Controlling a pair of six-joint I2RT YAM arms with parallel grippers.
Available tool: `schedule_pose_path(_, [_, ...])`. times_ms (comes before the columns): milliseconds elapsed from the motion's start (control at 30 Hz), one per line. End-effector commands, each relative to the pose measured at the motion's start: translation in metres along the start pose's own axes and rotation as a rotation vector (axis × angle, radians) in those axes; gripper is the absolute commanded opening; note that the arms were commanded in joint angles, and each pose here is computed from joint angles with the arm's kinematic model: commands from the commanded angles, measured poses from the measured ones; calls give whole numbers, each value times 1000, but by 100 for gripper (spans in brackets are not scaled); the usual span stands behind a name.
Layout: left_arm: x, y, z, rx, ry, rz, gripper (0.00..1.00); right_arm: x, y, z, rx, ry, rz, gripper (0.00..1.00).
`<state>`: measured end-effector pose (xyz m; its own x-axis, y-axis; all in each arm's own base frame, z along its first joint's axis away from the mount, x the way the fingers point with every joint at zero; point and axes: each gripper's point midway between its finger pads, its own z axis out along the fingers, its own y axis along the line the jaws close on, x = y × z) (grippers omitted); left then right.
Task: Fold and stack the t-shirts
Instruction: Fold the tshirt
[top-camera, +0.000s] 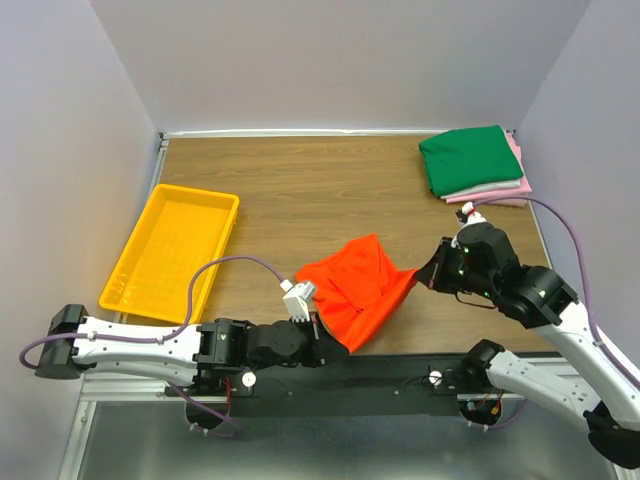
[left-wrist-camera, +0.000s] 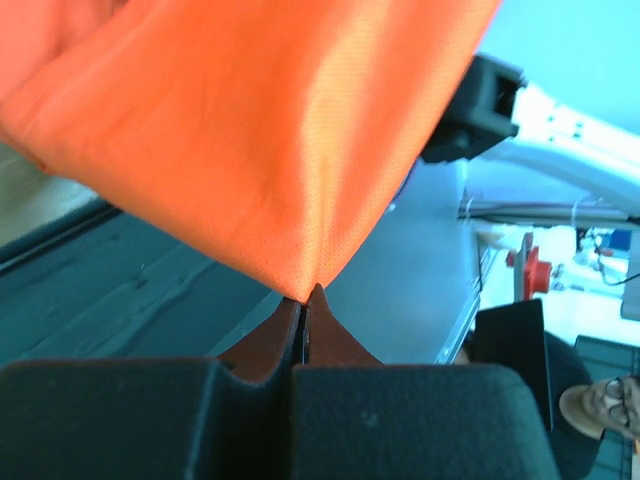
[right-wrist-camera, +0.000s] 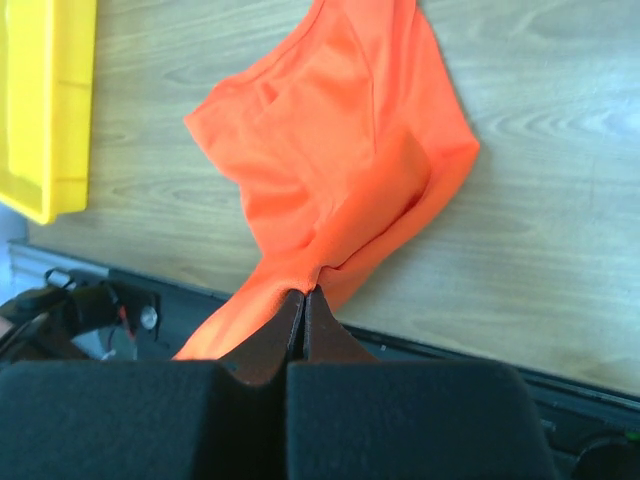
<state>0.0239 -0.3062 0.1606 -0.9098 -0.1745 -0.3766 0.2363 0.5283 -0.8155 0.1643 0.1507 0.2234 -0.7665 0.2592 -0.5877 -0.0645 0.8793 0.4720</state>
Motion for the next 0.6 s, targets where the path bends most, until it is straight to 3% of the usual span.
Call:
schedule_pose_path(0, [-25, -4, 0, 37, -135, -23, 0, -31, 9, 17, 16, -108, -45, 0])
schedule_pose_path(567, [-57, 43, 16, 58, -221, -25, 0, -73, 26, 78, 106, -193, -119, 0])
